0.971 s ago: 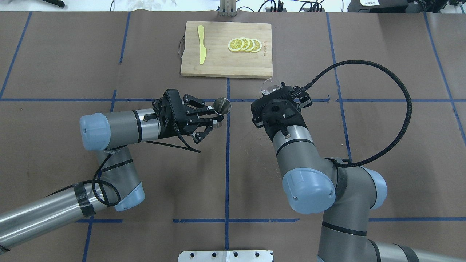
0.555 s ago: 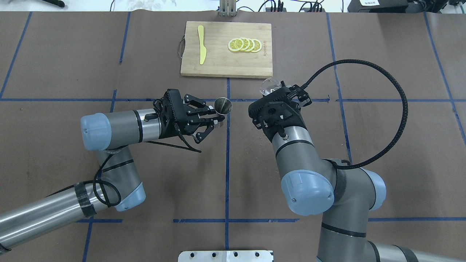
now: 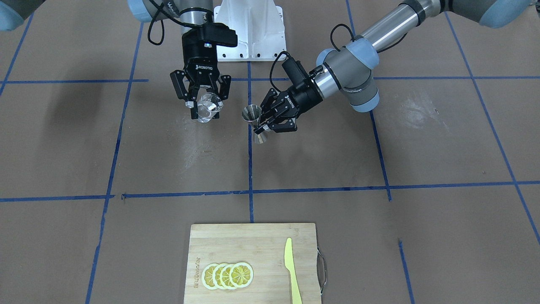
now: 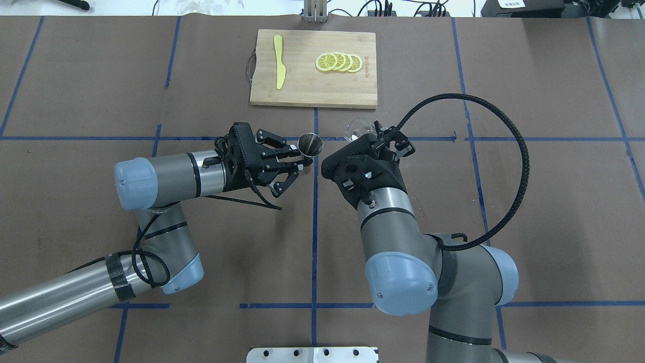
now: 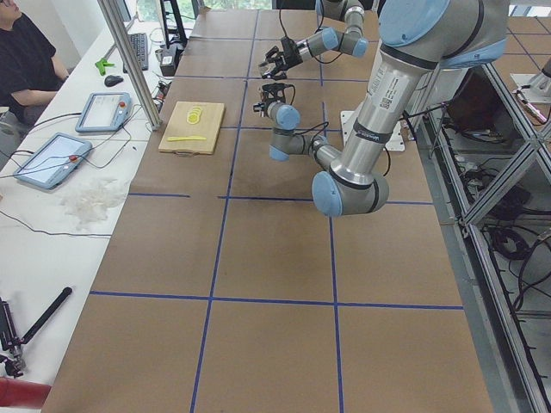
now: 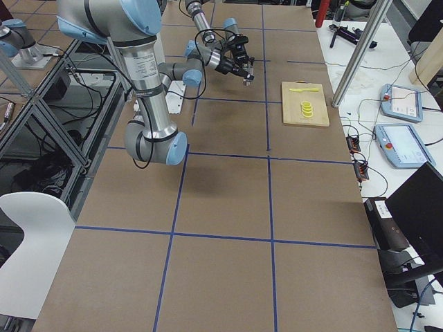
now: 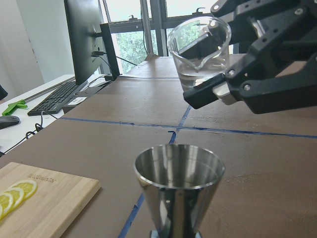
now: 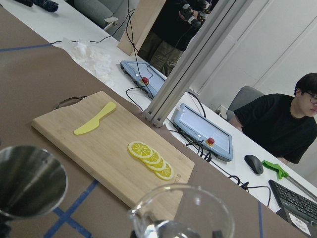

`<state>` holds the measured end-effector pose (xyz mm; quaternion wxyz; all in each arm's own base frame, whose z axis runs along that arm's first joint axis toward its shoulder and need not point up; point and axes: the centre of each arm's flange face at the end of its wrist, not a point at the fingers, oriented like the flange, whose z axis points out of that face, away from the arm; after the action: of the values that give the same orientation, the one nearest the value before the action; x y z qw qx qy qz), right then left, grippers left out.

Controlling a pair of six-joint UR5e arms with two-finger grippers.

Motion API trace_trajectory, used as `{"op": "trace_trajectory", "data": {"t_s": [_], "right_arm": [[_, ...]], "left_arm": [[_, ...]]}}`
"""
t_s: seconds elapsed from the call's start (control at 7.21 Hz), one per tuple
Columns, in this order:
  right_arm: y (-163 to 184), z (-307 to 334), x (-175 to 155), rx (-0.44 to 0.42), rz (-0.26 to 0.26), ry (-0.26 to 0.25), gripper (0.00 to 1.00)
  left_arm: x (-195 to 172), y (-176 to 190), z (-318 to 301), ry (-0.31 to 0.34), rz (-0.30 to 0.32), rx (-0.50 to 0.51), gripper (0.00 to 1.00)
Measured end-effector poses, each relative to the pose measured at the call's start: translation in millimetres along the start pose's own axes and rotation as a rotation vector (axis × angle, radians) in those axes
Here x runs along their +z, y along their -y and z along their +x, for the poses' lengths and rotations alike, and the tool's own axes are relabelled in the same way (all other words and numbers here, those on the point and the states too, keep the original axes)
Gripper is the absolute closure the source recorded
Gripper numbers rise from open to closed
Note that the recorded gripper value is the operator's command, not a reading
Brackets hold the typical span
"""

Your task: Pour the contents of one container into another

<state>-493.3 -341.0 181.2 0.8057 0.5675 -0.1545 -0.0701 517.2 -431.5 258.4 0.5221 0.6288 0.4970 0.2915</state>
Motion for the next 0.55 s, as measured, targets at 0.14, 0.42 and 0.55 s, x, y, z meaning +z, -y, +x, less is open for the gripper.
{"op": "trace_trajectory", "data": {"t_s": [0.14,0.42,0.55], "right_arm": [[2.9,-5.5,-2.9,-0.013,-0.004,-0.002,1.0],[6.6,-11.4,-4.5,-0.024,-0.007,-0.003,1.0],[6.9,-12.3,-4.3,-0.03,-0.011,-0.006,1.0]], "left_arm": [[2.4,1.7,0.1,0.002,-0.005,-0.001,1.0],[5.0,3.1,1.7,0.002,-0.009,-0.002,1.0],[6.5,2.7,4.8,0.003,-0.009,-0.004,1.0]]}}
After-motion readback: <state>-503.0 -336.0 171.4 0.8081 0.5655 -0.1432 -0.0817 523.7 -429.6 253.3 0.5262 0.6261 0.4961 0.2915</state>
